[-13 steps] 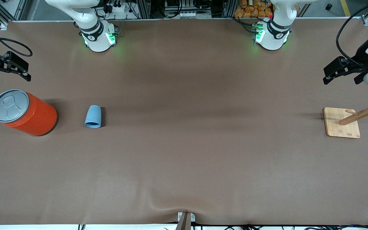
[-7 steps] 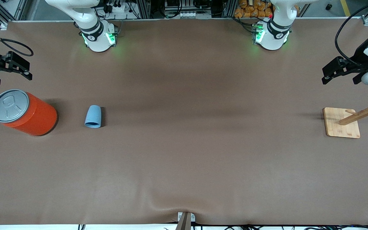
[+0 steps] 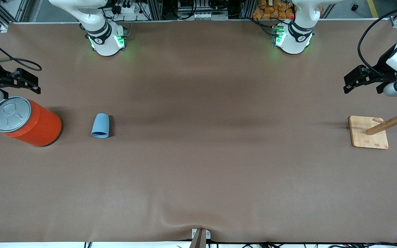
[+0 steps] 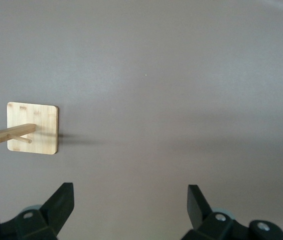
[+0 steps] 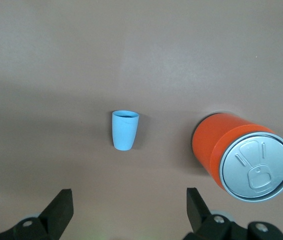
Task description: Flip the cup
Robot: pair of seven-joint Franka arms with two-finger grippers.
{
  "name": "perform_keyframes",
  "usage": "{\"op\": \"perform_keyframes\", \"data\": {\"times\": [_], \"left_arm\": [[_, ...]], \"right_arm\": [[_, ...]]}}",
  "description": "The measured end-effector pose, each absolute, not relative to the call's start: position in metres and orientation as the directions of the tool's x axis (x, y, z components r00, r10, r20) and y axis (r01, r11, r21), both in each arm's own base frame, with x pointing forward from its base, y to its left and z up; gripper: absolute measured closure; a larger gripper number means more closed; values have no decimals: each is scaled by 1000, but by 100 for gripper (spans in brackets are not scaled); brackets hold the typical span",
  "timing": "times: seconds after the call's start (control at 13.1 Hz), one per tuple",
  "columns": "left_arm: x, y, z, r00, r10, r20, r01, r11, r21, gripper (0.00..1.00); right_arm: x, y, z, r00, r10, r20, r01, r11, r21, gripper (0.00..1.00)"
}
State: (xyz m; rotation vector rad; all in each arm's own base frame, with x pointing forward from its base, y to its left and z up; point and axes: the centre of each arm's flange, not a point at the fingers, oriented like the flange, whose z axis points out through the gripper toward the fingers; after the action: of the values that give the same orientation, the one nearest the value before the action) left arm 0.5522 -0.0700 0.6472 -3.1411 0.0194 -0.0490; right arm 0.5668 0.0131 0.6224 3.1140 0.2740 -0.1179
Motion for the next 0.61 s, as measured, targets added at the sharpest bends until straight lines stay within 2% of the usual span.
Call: {"op": "perform_keyframes", "data": {"times": [0.61], "left_arm": [[552,-77,646,999,-25,27,-25,-1000,0,0]], "right_arm": [[597,13,559,973,159,-165,163,-986,15,0]]}}
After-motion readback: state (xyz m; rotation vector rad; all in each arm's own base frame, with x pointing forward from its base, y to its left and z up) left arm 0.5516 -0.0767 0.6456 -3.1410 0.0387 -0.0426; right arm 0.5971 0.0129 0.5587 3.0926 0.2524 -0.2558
